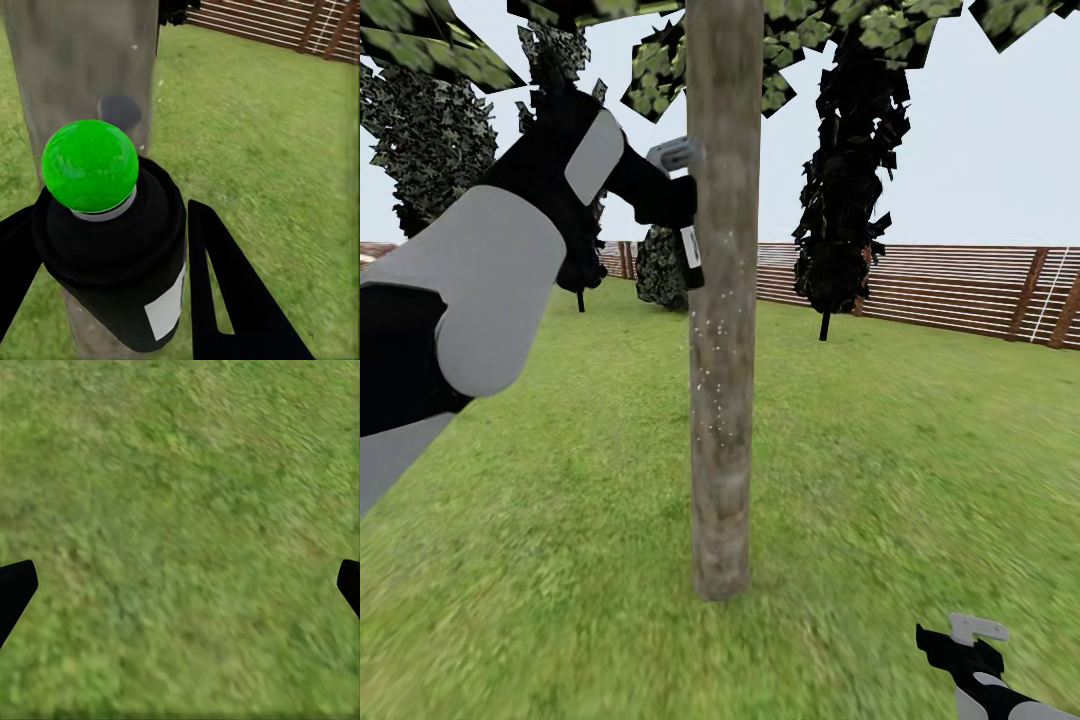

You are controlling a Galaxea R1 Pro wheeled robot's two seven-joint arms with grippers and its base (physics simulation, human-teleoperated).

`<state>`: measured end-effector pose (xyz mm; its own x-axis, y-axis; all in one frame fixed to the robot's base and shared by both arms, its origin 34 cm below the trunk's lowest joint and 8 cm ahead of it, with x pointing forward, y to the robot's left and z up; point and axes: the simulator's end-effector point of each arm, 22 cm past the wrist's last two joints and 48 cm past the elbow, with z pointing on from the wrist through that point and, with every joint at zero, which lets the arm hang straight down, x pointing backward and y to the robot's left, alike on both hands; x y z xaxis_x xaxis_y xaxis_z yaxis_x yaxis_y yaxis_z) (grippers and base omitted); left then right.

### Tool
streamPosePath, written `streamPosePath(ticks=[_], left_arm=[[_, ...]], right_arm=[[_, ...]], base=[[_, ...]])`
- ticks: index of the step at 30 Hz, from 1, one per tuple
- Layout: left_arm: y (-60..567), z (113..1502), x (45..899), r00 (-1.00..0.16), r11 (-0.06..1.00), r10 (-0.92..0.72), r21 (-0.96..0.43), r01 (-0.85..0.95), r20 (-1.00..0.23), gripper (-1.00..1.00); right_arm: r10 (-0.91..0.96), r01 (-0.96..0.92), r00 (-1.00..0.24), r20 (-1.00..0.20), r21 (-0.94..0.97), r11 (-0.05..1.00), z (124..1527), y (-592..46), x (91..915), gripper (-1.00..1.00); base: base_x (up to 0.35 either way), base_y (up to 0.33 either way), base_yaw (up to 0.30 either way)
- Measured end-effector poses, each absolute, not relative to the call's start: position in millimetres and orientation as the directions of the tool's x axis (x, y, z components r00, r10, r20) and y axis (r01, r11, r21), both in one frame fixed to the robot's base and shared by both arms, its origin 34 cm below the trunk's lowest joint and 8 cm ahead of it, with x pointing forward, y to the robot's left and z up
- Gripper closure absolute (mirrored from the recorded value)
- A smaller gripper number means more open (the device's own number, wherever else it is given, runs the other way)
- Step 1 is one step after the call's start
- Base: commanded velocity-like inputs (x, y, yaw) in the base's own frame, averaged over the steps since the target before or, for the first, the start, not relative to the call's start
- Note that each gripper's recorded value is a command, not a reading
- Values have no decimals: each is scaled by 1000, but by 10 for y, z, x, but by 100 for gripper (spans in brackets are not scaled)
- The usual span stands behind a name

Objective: In the garden, pick up the pesticide atomizer on the floor and spray pesticide onto both trees until each tree trunk is fully covered.

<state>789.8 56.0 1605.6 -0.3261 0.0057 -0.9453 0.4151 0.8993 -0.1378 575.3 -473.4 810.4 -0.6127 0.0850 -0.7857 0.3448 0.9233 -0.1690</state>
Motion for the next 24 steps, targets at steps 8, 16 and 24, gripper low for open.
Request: streamPosePath(ticks=[8, 16, 24], left_arm=[[366, 16208, 7774, -330, 849, -52, -216, 482, -943, 100], [405, 16376, 7738, -285, 854, -56, -193, 484, -957, 100], [1004, 16364, 7937, -242, 940, 21, -62, 334, -970, 100]], right_arm=[[85, 345, -613, -786, -169, 923, 8104, -4734, 5753, -100], [85, 345, -613, -786, -169, 923, 8104, -4734, 5753, -100], [84, 343, -613, -785, -169, 924, 8101, -4723, 5756, -100]], base=[[0, 0, 0], [0, 0, 0], [0, 0, 0]])
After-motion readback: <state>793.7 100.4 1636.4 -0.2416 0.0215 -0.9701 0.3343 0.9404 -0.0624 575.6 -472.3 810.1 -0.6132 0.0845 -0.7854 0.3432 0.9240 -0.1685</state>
